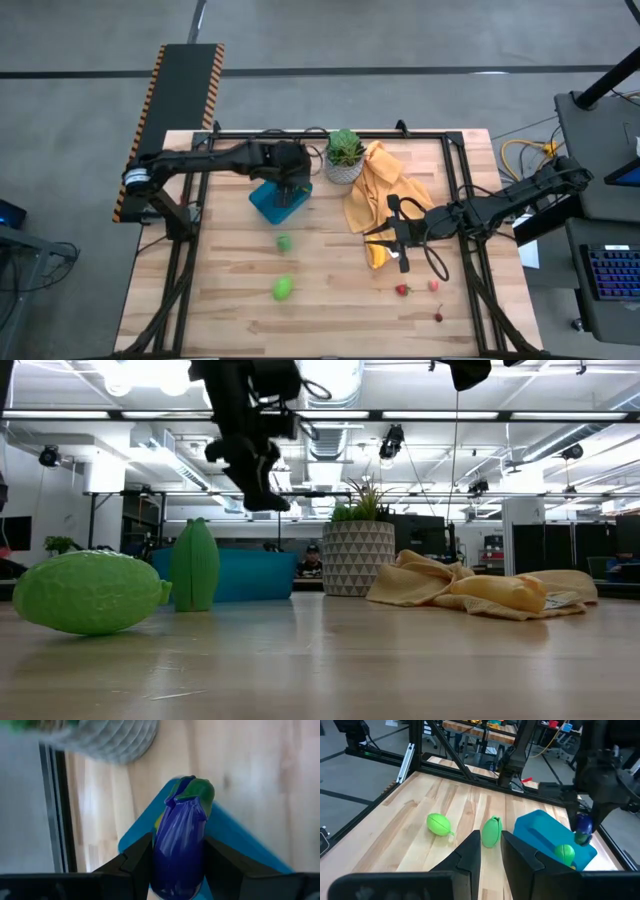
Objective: Pick and placing Produce into tupperware
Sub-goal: Put the violet eggplant into the blue bin
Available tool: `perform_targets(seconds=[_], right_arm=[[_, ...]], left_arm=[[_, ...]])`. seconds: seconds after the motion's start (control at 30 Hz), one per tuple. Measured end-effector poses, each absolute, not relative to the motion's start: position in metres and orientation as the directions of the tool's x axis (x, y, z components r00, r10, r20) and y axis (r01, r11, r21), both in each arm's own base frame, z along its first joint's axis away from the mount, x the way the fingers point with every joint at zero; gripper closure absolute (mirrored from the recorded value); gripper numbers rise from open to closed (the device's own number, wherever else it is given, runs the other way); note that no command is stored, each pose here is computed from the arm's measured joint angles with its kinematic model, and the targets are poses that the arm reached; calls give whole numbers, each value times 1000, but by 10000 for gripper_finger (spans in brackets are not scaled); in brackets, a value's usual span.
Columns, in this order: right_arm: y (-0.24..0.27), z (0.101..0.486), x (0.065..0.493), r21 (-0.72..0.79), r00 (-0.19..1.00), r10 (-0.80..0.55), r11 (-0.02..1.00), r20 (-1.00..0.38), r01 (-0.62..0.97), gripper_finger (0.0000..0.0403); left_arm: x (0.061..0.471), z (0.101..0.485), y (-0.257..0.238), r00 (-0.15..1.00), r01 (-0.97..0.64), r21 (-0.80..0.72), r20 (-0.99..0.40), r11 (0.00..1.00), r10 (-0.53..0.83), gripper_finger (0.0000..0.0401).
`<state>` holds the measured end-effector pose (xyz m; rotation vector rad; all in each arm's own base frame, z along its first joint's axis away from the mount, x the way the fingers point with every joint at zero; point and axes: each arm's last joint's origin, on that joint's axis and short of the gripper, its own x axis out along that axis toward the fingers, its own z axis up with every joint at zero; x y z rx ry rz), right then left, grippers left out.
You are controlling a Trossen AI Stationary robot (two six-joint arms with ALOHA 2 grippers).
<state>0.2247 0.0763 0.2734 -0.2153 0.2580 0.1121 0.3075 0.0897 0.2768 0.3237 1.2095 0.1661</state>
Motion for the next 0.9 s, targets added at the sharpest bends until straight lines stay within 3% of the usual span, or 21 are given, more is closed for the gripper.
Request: perform_targets(seconds=[0.3, 0.9], right_arm=[[76, 273, 225, -197, 961, 82, 971, -265, -137, 335], [76, 273, 225, -197, 961, 82, 971, -265, -138, 335]], left_arm=[[298, 255, 115, 354, -2, 268, -901, 963, 251, 263], [290, 228, 124, 330, 150, 313, -910, 938, 251, 263]])
